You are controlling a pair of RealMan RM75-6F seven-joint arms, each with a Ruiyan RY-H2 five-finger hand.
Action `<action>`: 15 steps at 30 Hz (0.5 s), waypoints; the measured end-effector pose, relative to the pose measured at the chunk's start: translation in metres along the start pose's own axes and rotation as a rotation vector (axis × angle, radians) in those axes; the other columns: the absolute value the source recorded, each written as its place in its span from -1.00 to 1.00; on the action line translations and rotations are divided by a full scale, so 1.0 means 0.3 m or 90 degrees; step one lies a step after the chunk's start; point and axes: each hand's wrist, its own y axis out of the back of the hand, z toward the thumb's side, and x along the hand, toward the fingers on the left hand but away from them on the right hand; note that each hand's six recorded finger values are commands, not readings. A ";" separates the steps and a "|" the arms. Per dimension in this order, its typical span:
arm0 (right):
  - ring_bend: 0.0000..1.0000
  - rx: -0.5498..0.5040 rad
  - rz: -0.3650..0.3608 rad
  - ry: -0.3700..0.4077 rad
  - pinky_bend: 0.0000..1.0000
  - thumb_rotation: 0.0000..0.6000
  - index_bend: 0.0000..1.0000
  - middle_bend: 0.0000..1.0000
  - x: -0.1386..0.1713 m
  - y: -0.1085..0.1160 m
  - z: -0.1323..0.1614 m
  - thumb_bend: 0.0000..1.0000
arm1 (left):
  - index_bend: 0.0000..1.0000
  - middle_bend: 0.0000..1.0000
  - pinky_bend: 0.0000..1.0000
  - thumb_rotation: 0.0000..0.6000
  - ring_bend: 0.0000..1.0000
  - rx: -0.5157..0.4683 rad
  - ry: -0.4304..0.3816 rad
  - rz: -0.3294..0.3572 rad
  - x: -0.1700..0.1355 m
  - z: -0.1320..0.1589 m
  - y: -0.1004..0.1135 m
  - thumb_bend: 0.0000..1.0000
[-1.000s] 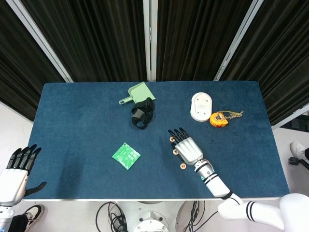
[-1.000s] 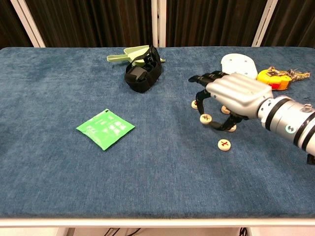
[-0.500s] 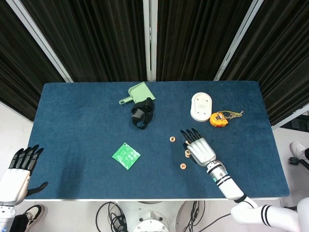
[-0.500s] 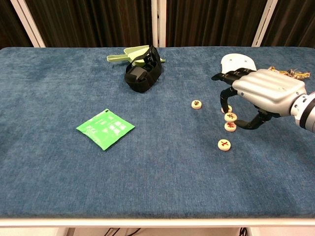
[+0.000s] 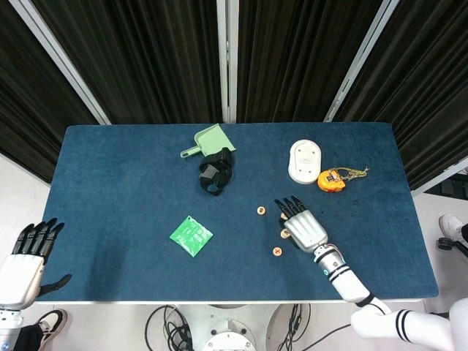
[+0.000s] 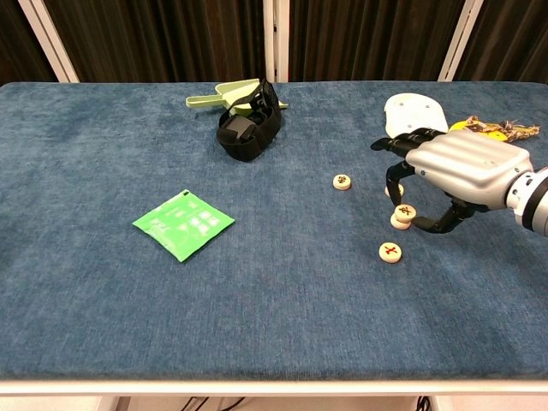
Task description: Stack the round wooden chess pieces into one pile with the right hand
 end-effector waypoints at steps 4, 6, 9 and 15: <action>-1.00 0.001 0.000 0.003 -1.00 1.00 0.06 -0.99 -0.002 0.000 0.004 -0.43 | -1.00 -1.00 -1.00 1.00 -1.00 0.000 0.000 0.000 -0.002 0.001 0.000 -0.88; -1.00 0.005 0.003 0.003 -1.00 1.00 0.05 -0.99 -0.002 -0.001 0.004 -0.43 | -1.00 -1.00 -1.00 1.00 -1.00 0.001 0.000 0.000 -0.002 0.001 0.001 -0.88; -1.00 0.006 0.005 0.002 -1.00 1.00 0.03 -0.99 -0.001 0.000 0.004 -0.43 | -1.00 -1.00 -1.00 1.00 -1.00 0.000 0.000 0.001 -0.003 0.001 0.003 -0.88; -1.00 0.004 0.010 0.002 -1.00 1.00 -0.18 -1.00 0.000 -0.005 0.008 -0.45 | -1.00 -1.00 -1.00 1.00 -1.00 0.000 0.002 -0.002 -0.002 -0.003 0.000 -0.88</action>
